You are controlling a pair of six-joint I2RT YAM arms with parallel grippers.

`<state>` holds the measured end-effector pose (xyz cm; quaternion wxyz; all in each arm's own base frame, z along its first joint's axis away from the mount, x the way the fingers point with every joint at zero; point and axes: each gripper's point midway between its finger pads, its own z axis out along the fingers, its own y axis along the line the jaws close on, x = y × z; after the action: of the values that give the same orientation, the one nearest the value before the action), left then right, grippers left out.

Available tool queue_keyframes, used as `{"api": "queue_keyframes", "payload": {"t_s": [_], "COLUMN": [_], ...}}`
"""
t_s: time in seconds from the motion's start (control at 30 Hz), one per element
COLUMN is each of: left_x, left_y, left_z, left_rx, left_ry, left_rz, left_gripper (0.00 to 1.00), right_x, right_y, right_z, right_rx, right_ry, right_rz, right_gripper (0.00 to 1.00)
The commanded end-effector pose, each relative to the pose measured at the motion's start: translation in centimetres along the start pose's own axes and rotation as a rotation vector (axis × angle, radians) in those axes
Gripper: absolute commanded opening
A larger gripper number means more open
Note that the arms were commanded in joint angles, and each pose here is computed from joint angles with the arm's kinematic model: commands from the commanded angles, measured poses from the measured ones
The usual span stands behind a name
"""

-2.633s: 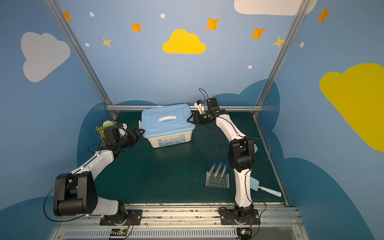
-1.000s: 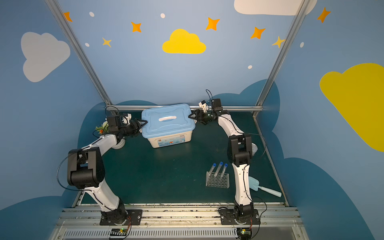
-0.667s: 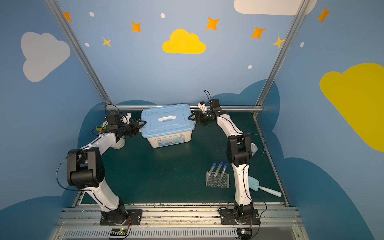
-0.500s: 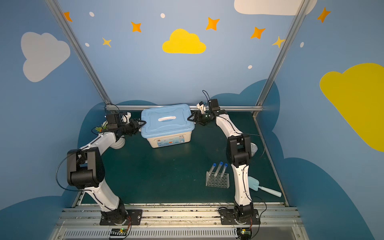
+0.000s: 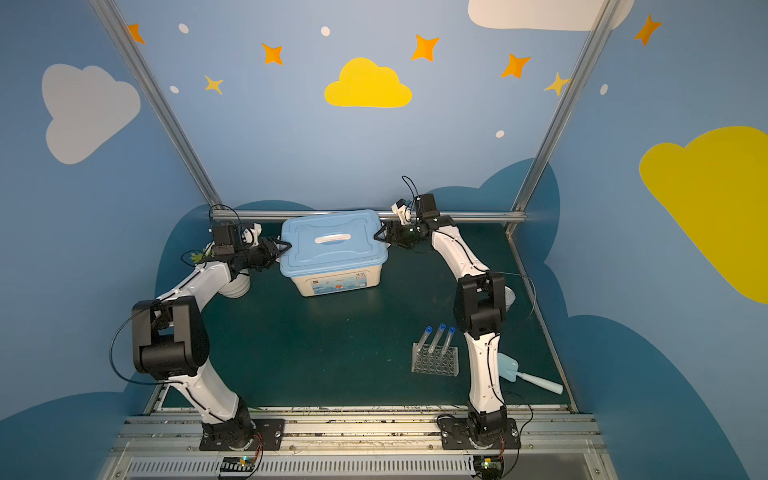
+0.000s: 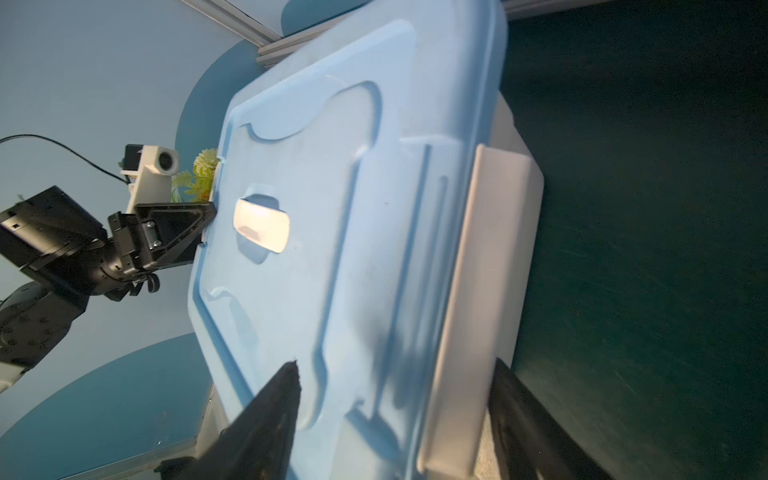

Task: Organize the chemistry lab equipment
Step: 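Press the lid edges down onto the box rim with both grippers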

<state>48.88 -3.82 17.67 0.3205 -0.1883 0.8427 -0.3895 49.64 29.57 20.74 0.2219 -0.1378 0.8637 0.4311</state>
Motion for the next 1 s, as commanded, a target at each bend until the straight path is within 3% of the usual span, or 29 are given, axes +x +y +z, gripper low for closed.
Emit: {"api": "queue_keyframes", "payload": {"t_s": [0.0,0.63,0.77,0.97], "left_x": [-0.3,-0.4,-0.8,-1.1], "left_y": [-2.5,-3.3,-3.6,-4.2], "left_z": [-1.0,-1.3,-1.9,-2.1], "left_rx": [0.030,-0.080,-0.092,-0.093], "left_ry": [-0.003,-0.007,-0.028,-0.018], "left_rz": [0.064,0.152,0.168,0.182], "left_gripper": [0.49,0.38,0.44,0.54], "right_x": [-1.0,-0.7,-1.4,-2.7], "right_y": [4.9,6.1,6.0,2.6], "right_z": [-1.9,-1.7,-2.8,-4.4], "right_rx": [-0.051,-0.050,-0.027,0.084], "right_ry": [-0.034,-0.016,-0.046,-0.109], "right_rz": [-0.105,-0.141,-0.154,-0.136], "right_gripper": [0.70,0.71,0.73,0.77]}}
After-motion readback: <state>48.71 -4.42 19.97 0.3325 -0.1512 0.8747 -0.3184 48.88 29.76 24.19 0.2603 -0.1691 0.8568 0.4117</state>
